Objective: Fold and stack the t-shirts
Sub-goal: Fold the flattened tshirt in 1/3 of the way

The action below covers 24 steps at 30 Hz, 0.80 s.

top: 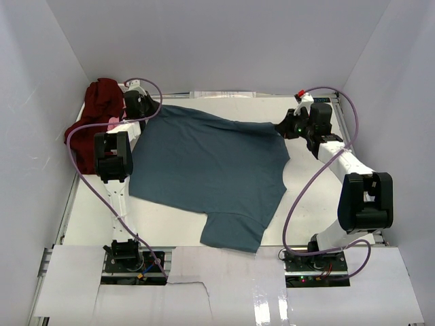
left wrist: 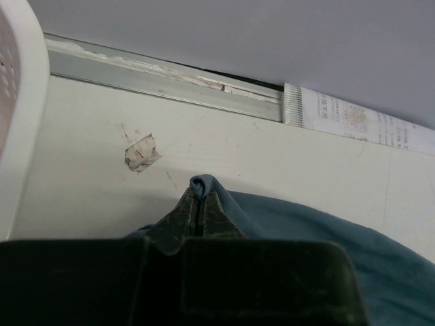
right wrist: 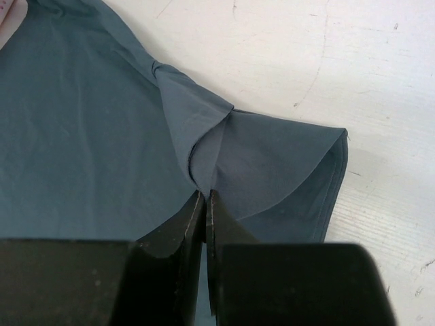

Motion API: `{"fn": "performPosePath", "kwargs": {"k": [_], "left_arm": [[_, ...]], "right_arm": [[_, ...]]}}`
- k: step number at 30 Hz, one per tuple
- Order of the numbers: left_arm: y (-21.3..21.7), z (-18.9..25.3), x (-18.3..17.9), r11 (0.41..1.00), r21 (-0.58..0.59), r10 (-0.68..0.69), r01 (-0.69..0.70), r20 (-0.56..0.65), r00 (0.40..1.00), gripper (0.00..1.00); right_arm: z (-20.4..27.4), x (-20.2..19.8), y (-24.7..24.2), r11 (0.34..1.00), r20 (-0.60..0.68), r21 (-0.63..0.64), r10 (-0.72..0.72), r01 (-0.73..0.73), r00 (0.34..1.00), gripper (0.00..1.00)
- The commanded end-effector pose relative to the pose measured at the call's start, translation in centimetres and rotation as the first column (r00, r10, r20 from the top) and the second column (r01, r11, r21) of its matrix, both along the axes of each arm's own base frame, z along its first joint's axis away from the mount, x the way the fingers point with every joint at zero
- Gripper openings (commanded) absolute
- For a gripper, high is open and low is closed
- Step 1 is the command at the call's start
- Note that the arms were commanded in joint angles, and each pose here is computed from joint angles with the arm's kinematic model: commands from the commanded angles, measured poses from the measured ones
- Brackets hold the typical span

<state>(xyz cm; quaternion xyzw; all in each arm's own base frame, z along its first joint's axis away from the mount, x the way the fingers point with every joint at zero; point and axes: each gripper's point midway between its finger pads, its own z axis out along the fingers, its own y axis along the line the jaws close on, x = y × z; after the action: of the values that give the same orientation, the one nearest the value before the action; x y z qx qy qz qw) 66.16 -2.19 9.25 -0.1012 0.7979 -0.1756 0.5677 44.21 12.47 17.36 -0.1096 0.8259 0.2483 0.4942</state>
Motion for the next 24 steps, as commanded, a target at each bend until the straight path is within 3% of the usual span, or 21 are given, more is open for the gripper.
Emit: {"fn": "performPosePath", "kwargs": {"k": [1,8,24], "left_arm": [[0.2,6.9,-0.5,0.999,0.037,-0.029,0.025,0.115,0.993,0.0],[-0.5,8.5,-0.6,0.996,0.02,-0.085,0.083,0.148,0.985,0.0],[1.8,9.7,-1.0,0.998,-0.044,-0.038,0.045,0.151,0.988,0.0]], "right_arm": [[2.7,-0.3,0.4,1.0,0.095,0.003,0.019,-0.02,0.995,0.08],[3.5,-0.8,0.4,1.0,0.111,0.002,0.02,-0.02,0.994,0.08],[4.9,-3.1,0.6,1.0,0.134,-0.008,0.028,-0.027,0.991,0.08]]}}
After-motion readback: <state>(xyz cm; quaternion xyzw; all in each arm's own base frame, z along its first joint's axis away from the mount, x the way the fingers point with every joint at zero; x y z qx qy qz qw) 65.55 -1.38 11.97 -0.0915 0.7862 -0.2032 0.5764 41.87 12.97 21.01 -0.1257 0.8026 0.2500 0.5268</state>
